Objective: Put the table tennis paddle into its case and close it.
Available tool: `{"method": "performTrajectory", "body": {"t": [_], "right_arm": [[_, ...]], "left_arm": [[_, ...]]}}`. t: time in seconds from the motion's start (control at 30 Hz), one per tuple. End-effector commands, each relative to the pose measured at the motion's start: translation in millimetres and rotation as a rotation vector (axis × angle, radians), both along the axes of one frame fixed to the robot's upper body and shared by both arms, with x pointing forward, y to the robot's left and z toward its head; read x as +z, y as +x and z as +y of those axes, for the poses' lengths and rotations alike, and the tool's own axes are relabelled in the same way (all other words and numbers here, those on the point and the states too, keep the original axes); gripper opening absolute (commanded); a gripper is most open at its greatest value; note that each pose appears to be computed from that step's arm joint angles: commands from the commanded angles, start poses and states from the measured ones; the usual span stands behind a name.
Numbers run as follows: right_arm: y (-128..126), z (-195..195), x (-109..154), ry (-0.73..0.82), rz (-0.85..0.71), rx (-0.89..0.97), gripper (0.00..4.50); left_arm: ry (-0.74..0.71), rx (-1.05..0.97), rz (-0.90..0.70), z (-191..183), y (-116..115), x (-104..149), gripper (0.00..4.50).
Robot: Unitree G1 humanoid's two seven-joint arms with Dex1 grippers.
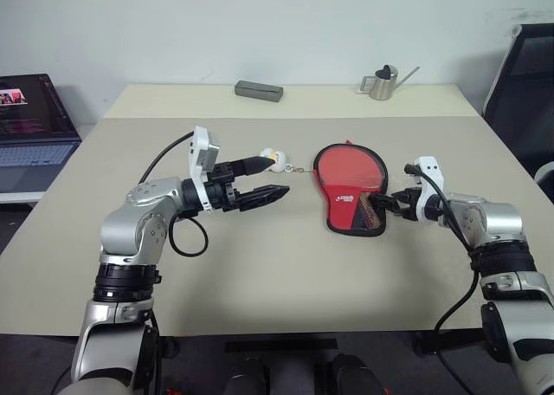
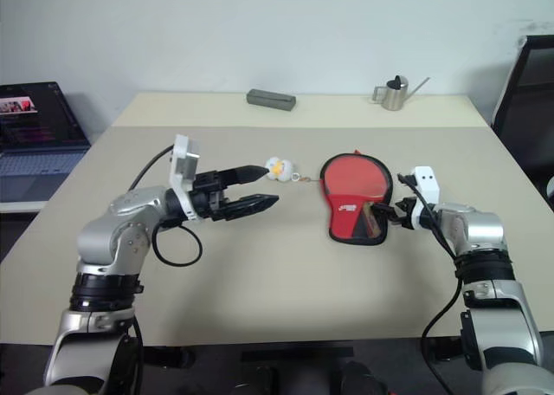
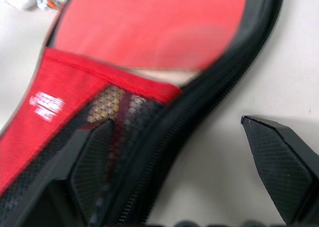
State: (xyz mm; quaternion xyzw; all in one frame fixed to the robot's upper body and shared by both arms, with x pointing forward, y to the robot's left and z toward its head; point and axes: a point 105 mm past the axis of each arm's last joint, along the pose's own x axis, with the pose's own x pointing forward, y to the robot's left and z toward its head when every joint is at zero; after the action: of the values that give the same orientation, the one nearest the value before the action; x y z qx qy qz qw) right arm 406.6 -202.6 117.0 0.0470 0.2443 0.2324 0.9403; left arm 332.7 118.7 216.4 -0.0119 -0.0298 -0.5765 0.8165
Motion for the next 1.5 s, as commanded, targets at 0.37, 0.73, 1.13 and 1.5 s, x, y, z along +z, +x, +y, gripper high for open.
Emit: {"method": "performTrajectory", "body": {"t": [0.37, 0.73, 1.13, 1.5], "right_arm": [[11, 17, -10, -0.004, 0.039, 0.028, 4.49], [8, 42, -18, 0.017, 0.098, 0.111, 1.45], [8, 52, -1, 0.114, 0.107, 0.09, 0.02], [-33, 62, 2, 0.248, 0.278, 0.072, 0.02]], "left_arm": [[0.004, -0.009, -0.052, -1, -3, 9, 4.5], [0.064, 0.007, -0.036, 11, -8, -3, 4.5], [0.212, -0.027, 0.074, 36, -34, -39, 4.5], [0.235, -0.124, 0.098, 44, -62, -28, 4.5]]}}
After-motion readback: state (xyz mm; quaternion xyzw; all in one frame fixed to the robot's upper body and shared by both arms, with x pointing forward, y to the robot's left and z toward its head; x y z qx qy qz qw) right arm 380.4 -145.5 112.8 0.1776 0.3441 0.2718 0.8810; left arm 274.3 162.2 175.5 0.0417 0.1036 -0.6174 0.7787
